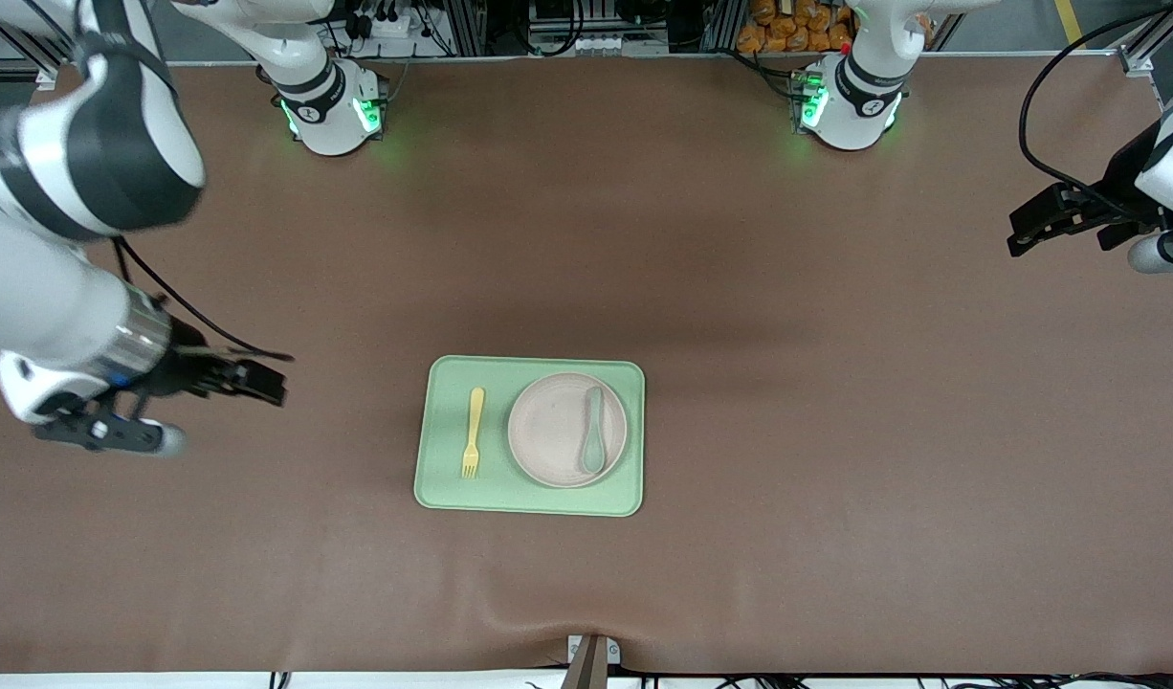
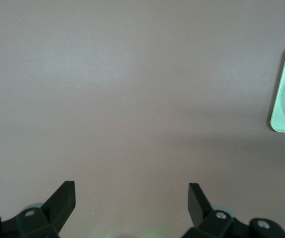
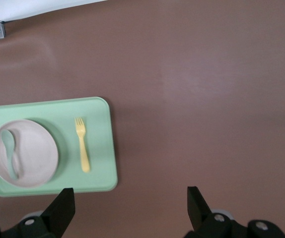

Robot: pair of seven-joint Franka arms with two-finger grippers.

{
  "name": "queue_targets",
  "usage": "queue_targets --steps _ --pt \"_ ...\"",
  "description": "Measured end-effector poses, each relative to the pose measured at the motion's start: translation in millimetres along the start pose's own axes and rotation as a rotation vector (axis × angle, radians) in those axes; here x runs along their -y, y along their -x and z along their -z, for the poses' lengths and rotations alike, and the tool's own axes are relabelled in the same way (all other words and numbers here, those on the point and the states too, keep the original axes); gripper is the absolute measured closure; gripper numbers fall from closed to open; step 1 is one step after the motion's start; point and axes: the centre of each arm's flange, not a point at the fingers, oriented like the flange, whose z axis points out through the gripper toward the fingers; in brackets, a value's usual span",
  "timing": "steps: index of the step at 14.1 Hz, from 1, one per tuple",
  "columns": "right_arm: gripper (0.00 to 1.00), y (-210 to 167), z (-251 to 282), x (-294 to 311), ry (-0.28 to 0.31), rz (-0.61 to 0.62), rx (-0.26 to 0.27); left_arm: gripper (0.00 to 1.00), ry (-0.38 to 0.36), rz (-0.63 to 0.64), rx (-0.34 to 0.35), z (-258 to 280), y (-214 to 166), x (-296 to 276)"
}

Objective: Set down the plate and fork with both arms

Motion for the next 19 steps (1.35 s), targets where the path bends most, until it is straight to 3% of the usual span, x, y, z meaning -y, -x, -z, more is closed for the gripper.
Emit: queue_targets --steps 5,9,13,19 --pt "0.00 66.8 72.8 -33.4 0.040 0.063 -0.011 0.00 0.000 0.003 -0.001 0.6 -0.1 1.1" --pt "0.00 110.5 75.9 -37.7 0.059 0.109 -0.055 0.00 0.000 0.003 -0.001 0.7 -0.1 1.4" --pt "0.00 98.4 74.7 -57.8 0.059 0.174 -0.081 0.00 0.001 0.008 -0.005 2.8 0.0 4.2" --pt "0.00 87.9 71.4 -72.7 0.060 0.194 -0.074 0.00 0.003 0.006 -0.046 28.1 16.7 5.0"
